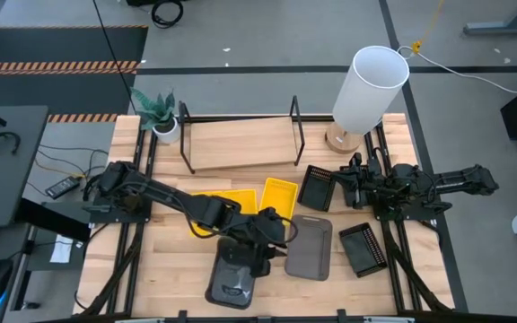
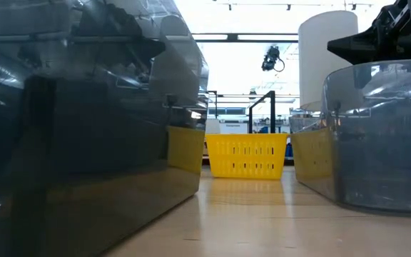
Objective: Stack baskets on shelf by color
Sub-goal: Stack the right large black bin on top of the left large black bin
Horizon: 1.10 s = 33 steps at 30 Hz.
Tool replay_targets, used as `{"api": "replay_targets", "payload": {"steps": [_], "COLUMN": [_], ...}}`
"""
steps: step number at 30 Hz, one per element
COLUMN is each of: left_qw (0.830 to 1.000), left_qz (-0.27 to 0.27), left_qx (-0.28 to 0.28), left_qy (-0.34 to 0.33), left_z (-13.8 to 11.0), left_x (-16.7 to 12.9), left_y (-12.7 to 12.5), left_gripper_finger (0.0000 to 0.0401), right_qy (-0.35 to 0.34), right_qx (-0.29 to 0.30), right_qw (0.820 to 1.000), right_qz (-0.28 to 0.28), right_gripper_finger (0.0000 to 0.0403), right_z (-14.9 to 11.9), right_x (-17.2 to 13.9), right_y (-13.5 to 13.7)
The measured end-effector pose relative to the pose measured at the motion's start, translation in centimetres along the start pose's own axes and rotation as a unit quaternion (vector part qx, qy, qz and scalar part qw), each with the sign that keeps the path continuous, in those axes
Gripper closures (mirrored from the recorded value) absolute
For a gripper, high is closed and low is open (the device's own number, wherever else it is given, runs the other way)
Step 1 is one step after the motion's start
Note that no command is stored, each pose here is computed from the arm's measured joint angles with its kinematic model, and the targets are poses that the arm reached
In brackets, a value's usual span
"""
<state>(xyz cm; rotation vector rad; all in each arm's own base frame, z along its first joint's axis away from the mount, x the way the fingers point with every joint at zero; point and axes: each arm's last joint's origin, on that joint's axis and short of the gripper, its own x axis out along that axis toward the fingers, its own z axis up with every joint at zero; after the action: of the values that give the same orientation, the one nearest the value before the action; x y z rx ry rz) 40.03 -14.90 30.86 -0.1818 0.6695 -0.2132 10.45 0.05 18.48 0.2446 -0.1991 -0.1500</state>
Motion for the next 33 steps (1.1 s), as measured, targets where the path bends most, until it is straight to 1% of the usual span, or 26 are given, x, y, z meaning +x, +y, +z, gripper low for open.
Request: {"api": "replay_targets", "payload": {"steps": [2,4,6,9,11,13,17,21,24,26,30,33], "left_qw": [1.0,0.999,0.999,0.997,0.997,0.997,0.994,0.994,0.993,0.993,0.99,0.985], "left_qz": [0.006,0.029,0.036,0.048,0.045,0.029,0.013,-0.01,-0.003,0.004,0.028,0.038], "left_qx": [0.011,0.025,0.032,0.042,0.043,0.043,0.046,0.044,0.053,0.067,0.125,0.157], "left_qy": [-0.003,0.014,0.014,0.04,0.05,0.063,0.096,0.097,0.103,0.1,0.064,0.054], "left_z": [0.7,0.8,1.2,0.6,0.3,-0.2,-1.7,-2.7,-3.9,-4.5,-4.2,-4.1], "left_x": [0.2,0.3,0.8,2.3,3.2,4.1,6.3,8.3,9.9,10.5,10.5,10.5], "left_y": [-0.5,-0.5,-0.7,-0.2,-0.2,-0.1,0.1,-0.6,-1.1,-1.4,-2.3,-2.5], "left_gripper_finger": [0.0317,0.0326,0.0334,0.0344,0.0348,0.0351,0.0351,0.0348,0.0336,0.032,0.0273,0.0234], "right_qy": [0.0,-0.002,-0.001,-0.003,-0.005,-0.003,-0.001,-0.003,-0.004,-0.004,-0.006,-0.007], "right_qx": [0.0,0.0,0.0,0.001,0.001,0.001,0.0,0.001,0.001,0.001,0.001,0.002], "right_qw": [1.0,1.0,1.0,1.0,1.0,1.0,1.0,1.0,1.0,1.0,1.0,1.0], "right_qz": [0.0,0.0,0.0,0.001,0.001,0.0,0.002,0.002,0.002,0.001,0.001,0.002], "right_gripper_finger": [0.0387,0.0387,0.0387,0.0387,0.0387,0.0387,0.0387,0.0387,0.0387,0.0387,0.0387,0.0387], "right_z": [0.0,0.0,0.0,0.0,0.1,0.0,0.0,0.0,0.1,0.1,0.1,0.1], "right_x": [0.0,0.0,0.0,0.1,0.1,0.1,0.1,0.1,0.1,0.1,0.1,0.1], "right_y": [0.0,0.0,0.0,0.0,0.0,0.0,0.0,0.0,0.0,0.0,0.1,0.1]}}
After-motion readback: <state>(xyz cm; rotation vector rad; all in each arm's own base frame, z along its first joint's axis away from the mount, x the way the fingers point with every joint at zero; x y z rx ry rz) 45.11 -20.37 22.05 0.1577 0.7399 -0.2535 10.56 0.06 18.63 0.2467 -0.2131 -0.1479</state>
